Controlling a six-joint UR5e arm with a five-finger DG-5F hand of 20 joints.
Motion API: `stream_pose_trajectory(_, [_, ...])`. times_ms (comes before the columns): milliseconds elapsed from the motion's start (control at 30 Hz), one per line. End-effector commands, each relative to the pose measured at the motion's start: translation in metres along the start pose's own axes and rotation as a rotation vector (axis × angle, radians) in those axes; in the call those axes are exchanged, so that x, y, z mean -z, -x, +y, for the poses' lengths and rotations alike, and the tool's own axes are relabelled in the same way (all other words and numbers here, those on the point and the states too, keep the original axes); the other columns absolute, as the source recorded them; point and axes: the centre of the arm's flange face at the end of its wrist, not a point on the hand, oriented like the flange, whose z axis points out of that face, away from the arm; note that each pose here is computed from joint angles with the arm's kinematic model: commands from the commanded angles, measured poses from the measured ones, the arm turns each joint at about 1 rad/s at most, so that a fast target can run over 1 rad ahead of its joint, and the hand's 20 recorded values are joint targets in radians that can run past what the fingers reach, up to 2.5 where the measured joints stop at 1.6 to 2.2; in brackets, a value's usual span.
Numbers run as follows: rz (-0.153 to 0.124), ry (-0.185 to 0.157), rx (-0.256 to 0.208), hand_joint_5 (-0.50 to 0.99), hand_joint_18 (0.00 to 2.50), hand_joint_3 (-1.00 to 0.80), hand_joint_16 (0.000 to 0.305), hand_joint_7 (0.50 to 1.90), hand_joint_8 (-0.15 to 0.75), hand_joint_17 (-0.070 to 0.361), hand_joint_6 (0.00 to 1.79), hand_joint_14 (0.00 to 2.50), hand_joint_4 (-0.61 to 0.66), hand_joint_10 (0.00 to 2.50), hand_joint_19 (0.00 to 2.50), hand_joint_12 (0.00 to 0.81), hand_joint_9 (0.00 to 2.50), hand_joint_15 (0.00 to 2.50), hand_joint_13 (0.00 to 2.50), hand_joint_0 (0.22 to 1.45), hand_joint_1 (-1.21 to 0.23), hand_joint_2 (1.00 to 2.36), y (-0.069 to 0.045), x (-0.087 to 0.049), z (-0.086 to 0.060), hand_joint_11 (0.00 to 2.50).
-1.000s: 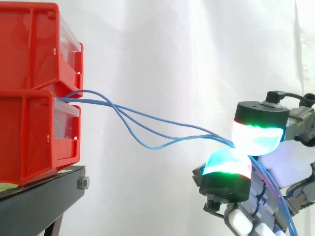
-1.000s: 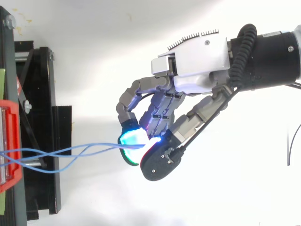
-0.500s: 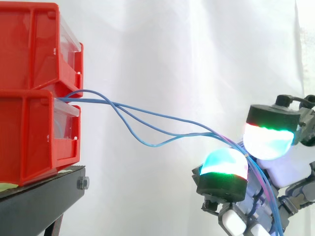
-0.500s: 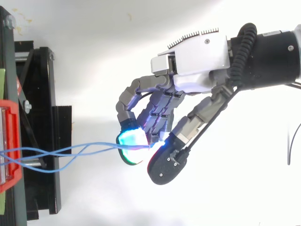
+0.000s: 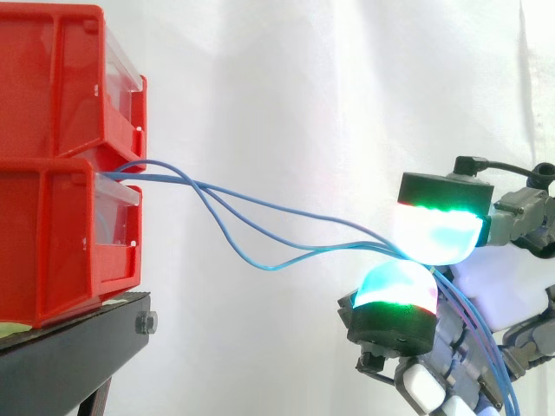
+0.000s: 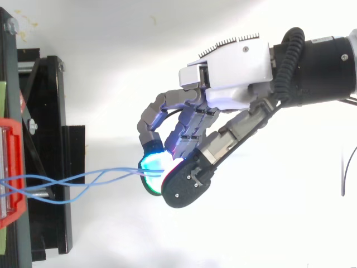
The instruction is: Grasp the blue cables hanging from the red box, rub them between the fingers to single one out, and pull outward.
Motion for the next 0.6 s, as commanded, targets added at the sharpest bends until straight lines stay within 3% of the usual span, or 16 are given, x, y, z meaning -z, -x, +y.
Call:
stream_pose_trajectory(0, [0.000, 0.000, 0.001, -0.14, 0.70, -0.27, 0.046, 1.18, 0.249, 0.103, 0.85, 0.02, 0.04, 0.01, 0.64, 0.362, 0.85, 0.57, 0.80, 0.59, -0.74, 1.01, 0.0002, -0.0001, -0.0007, 0.35])
stream_pose_trajectory(100, [0.000, 0.003, 0.001, -0.15, 0.70, -0.21, 0.045, 1.13, 0.240, 0.102, 0.87, 0.02, 0.02, 0.01, 0.62, 0.363, 0.81, 0.57, 0.79, 0.61, -0.81, 1.02, 0.0000, 0.0003, 0.0010, 0.35])
stream_pose_trajectory(200, [-0.006, 0.003, 0.001, -0.16, 0.71, -0.25, 0.045, 1.13, 0.236, 0.102, 0.89, 0.02, -0.01, 0.01, 0.58, 0.360, 0.78, 0.56, 0.77, 0.67, -0.90, 1.02, 0.0008, -0.0004, 0.0003, 0.36])
stream_pose_trajectory(333, [-0.009, 0.005, 0.000, -0.17, 0.72, -0.49, 0.045, 1.07, 0.223, 0.102, 0.89, 0.02, 0.04, 0.01, 0.55, 0.356, 0.75, 0.54, 0.77, 0.72, -0.94, 1.00, 0.0009, 0.0002, 0.0012, 0.34])
stream_pose_trajectory(567, [-0.007, 0.005, 0.000, -0.15, 0.75, -0.50, 0.049, 1.07, 0.244, 0.109, 0.88, 0.02, 0.09, 0.01, 0.58, 0.369, 0.81, 0.55, 0.79, 0.50, -0.83, 1.00, 0.0008, 0.0002, 0.0012, 0.34])
